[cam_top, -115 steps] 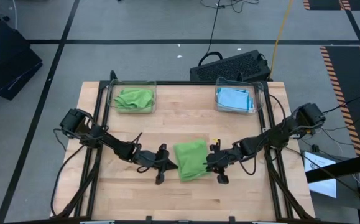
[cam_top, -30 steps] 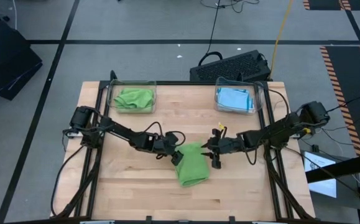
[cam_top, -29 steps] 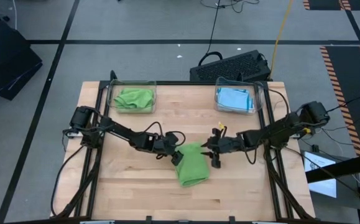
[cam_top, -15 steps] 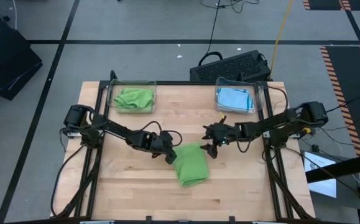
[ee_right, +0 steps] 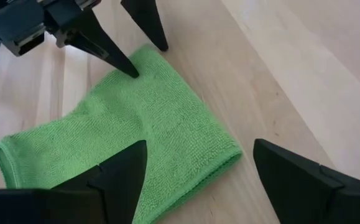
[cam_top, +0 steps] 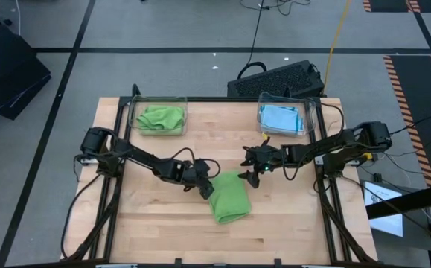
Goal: Fold microfiber towels
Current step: Fold the green microfiber cloth
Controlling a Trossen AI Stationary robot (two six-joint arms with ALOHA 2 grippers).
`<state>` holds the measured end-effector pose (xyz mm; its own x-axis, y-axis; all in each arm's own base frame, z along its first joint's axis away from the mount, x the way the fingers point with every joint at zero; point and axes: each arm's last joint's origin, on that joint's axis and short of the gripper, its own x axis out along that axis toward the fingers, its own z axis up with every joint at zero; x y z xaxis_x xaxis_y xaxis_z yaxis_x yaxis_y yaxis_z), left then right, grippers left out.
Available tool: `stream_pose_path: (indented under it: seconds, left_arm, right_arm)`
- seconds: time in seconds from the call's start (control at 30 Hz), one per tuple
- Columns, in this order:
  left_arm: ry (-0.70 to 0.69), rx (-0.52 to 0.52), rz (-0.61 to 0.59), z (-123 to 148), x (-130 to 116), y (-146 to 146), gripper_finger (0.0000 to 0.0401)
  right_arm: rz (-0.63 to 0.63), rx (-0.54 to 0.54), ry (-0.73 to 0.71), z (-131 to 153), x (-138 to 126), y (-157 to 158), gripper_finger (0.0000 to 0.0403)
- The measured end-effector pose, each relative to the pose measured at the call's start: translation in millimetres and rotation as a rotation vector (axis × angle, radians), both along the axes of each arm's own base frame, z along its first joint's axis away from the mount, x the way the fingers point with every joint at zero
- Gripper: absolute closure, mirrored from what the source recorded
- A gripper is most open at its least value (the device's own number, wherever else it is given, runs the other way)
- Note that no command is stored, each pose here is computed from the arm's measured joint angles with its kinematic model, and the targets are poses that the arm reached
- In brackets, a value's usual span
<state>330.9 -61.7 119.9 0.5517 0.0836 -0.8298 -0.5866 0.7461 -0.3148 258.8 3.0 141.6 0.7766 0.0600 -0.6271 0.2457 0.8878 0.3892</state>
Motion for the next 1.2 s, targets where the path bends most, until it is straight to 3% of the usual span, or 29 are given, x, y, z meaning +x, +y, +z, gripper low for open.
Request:
stream_pose_path:
  seconds: [0.13, 0.33, 0.4, 0.7, 0.87, 1.03, 1.2]
  left_arm:
    - [-0.006, 0.02, -0.052, -1, 0, -6, 0.022]
    - [-0.008, 0.071, -0.21, -1, -2, -20, 0.0365]
    - [-0.011, 0.082, -0.251, -1, -2, -22, 0.0387]
    - [-0.004, 0.268, -0.391, 1, -2, -19, 0.0394]
    - [0.017, 0.361, -0.393, 1, -1, -10, 0.0385]
    - [0.032, 0.409, -0.415, 1, 0, -5, 0.0395]
    - [0.051, 0.426, -0.431, 1, -1, -4, 0.0384]
  right_arm:
    - [-0.015, 0.009, 0.0, 0, 0, 0, 0.0116]
    - [-0.041, -0.003, -0.002, 0, 0, -1, 0.0116]
    - [-0.033, -0.019, -0.006, 0, 0, -4, 0.0116]
    - [0.107, -0.114, -0.031, 16, 21, -21, 0.0102]
    - [0.217, -0.071, 0.018, 2, 44, -29, 0.0081]
    - [0.226, -0.025, 0.08, -15, 61, -40, 0.0077]
    - [0.242, 0.055, 0.158, -24, 58, -41, 0.0084]
